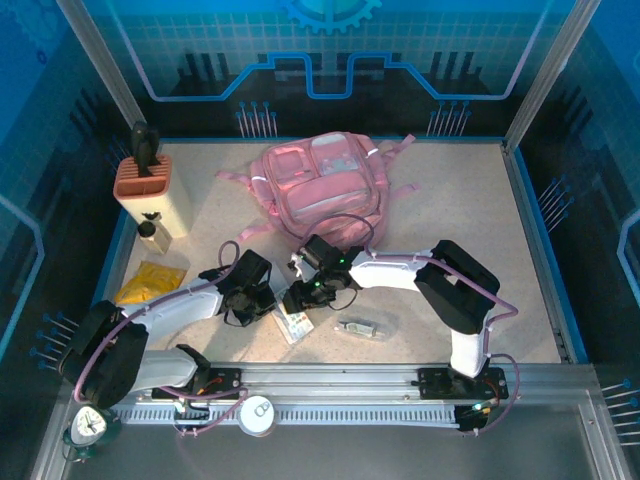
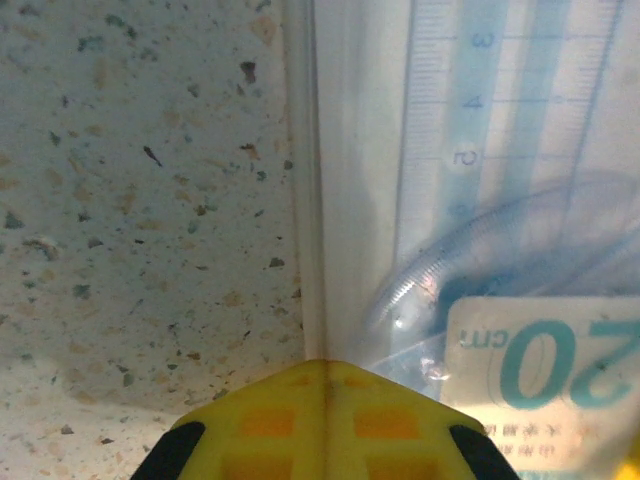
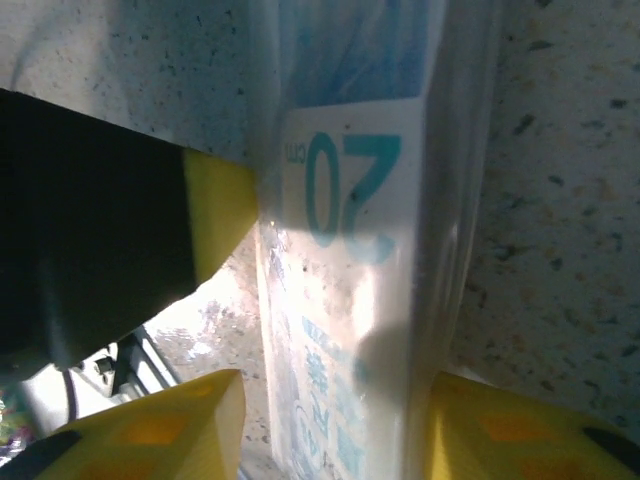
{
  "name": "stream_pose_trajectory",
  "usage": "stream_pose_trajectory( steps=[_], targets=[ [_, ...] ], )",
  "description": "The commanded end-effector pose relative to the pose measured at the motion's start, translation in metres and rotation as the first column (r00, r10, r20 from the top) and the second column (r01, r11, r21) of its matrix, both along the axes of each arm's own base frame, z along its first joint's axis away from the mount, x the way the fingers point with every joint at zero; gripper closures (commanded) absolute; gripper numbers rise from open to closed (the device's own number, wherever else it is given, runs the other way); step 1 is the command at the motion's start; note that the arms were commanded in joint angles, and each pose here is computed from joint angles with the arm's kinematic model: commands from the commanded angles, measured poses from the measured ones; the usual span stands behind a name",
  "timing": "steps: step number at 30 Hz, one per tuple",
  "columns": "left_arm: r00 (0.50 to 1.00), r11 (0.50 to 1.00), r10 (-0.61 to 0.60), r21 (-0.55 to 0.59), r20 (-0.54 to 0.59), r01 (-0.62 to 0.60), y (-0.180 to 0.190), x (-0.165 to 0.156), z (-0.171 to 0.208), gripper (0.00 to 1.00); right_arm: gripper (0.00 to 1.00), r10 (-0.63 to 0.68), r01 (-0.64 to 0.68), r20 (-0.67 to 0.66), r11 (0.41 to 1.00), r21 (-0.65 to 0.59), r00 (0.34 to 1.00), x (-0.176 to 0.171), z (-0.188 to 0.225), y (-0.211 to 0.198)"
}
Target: Pack the student bag
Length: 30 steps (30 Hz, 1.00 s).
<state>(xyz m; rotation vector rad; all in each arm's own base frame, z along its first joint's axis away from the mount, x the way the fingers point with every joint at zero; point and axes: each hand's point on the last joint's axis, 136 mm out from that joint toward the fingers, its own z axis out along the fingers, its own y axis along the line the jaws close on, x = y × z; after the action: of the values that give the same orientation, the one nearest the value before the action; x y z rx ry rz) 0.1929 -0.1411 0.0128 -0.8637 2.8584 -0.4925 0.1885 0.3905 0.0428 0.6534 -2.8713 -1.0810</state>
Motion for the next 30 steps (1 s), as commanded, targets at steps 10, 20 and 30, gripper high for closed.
stream_pose_trajectory(
  steps=[10,20,30],
  targets=[
    [0.998,0.996,-0.052,0.073,0.043,0.049,0.014,-0.003,0.028,0.84,0.96,-0.029,0.025,0.028,0.993,0.117,0.999,0.012,0.054,0.002],
    [0.805,0.894,-0.425,0.33,0.413,0.302,0.005,0.083,0.156,0.56,0.98,-0.224,0.202,0.103,0.961,0.19,0.969,0.059,0.14,-0.085],
    [0.392,0.579,-0.815,0.596,0.426,0.556,-0.081,0.185,0.187,0.42,0.98,-0.542,0.518,0.146,0.838,0.173,0.828,0.115,0.169,-0.229]
  ],
)
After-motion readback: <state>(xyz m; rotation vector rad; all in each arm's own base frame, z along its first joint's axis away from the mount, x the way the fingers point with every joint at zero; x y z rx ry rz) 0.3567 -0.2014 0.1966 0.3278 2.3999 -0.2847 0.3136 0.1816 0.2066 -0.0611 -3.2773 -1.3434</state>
